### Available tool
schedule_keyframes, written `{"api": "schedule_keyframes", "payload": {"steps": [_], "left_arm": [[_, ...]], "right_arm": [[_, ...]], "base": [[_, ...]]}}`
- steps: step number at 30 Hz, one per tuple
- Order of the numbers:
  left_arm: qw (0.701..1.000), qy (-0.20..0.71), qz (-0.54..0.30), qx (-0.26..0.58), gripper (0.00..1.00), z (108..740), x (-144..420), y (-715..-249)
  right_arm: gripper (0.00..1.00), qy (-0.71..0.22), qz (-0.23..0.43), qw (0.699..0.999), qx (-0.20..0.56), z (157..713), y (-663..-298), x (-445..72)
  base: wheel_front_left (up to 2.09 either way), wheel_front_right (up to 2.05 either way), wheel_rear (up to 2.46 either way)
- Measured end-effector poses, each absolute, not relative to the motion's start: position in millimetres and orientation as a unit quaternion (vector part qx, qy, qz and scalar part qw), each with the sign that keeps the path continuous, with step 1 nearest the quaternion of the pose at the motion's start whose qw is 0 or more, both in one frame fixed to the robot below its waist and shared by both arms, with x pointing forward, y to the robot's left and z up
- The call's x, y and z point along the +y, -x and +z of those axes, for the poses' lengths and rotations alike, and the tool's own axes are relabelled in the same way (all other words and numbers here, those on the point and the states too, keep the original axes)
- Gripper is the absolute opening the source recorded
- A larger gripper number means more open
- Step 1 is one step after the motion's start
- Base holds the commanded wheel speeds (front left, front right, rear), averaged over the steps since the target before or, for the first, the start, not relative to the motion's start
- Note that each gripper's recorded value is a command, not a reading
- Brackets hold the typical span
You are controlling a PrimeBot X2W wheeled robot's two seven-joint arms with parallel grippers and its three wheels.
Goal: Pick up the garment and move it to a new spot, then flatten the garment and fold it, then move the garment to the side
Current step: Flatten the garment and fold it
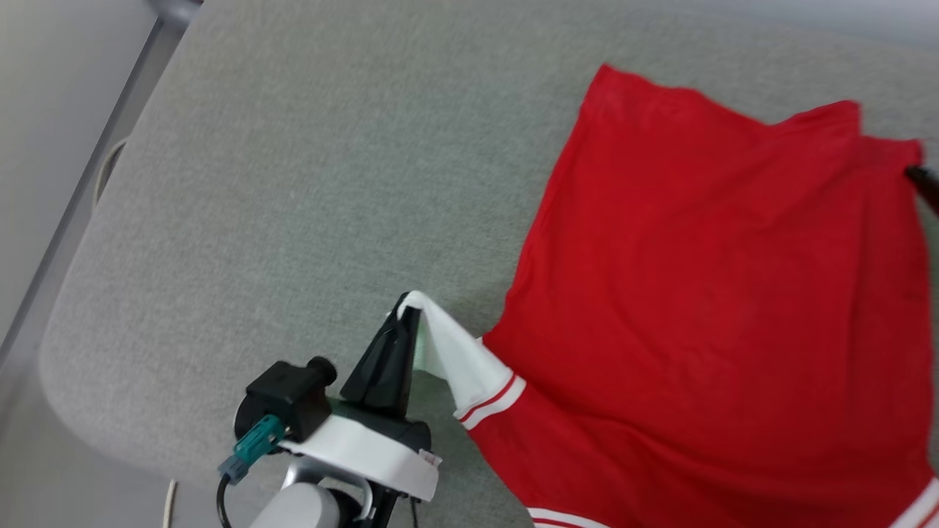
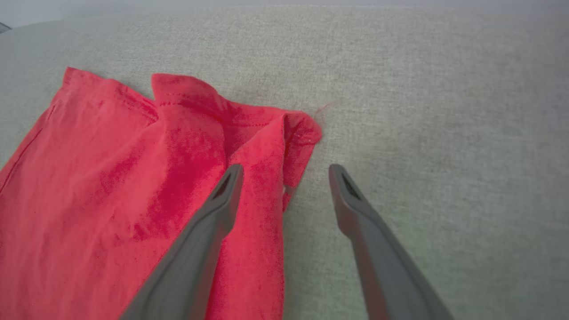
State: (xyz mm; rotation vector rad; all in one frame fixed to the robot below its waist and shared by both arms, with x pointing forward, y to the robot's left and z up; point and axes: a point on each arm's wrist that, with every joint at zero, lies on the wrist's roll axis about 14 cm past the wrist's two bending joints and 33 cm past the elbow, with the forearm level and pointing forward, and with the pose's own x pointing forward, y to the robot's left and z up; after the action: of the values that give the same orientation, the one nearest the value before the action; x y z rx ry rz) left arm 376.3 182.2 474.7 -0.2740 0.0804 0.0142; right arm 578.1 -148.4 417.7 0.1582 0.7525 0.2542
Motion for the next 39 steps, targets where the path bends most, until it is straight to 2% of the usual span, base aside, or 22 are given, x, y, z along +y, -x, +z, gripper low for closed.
{"api": "schedule_keyframes", "payload": {"steps": [6, 12, 13, 14, 15, 20, 26, 31, 35, 39], "left_arm": [[0.989, 0.136, 0.016, 0.047, 0.0, 465.4, 186.0, -385.6], [0.988, 0.136, 0.04, 0.067, 0.0, 449.5, 195.4, -382.9], [0.988, 0.134, 0.04, 0.069, 0.0, 448.4, 196.3, -382.4], [0.988, 0.133, 0.042, 0.069, 0.0, 447.8, 197.6, -382.0], [0.988, 0.134, 0.043, 0.07, 0.0, 447.4, 198.0, -381.8], [0.988, 0.134, 0.047, 0.065, 0.0, 448.8, 199.9, -381.8], [0.988, 0.13, 0.051, 0.065, 0.0, 449.1, 203.7, -375.0], [0.988, 0.127, 0.053, 0.071, 0.0, 445.6, 208.7, -365.6], [0.987, 0.127, 0.047, 0.081, 0.0, 441.9, 208.4, -361.7], [0.986, 0.126, 0.04, 0.103, 0.0, 434.4, 209.3, -355.2]], "right_arm": [[1.0, -0.051, 0.148, 0.893, 0.422, 385.5, -602.7, -122.1], [1.0, -0.032, 0.153, 0.854, 0.497, 343.8, -596.6, -112.6], [0.68, -0.034, 0.151, 0.849, 0.505, 340.2, -595.2, -113.6], [0.28, -0.037, 0.15, 0.844, 0.513, 337.2, -593.7, -114.3], [0.0, -0.038, 0.148, 0.841, 0.518, 335.4, -592.6, -114.8], [0.0, -0.043, 0.141, 0.839, 0.524, 337.4, -589.9, -121.1], [0.0, -0.033, 0.138, 0.858, 0.493, 364.3, -589.7, -130.7], [0.0, -0.021, 0.118, 0.875, 0.469, 388.5, -575.0, -160.6], [0.0, -0.026, 0.092, 0.887, 0.451, 400.6, -550.4, -192.2], [0.0, -0.035, 0.059, 0.893, 0.444, 402.3, -507.1, -227.0]], "base": [[0.0, 0.0, 0.0], [0.0, 0.0, 0.0], [0.0, 0.0, 0.0], [0.0, 0.0, 0.0], [0.0, 0.0, 0.0], [0.0, 0.0, 0.0], [0.0, 0.0, 0.0], [0.0, 0.0, 0.0], [0.0, 0.0, 0.0], [0.0, 0.0, 0.0]]}}
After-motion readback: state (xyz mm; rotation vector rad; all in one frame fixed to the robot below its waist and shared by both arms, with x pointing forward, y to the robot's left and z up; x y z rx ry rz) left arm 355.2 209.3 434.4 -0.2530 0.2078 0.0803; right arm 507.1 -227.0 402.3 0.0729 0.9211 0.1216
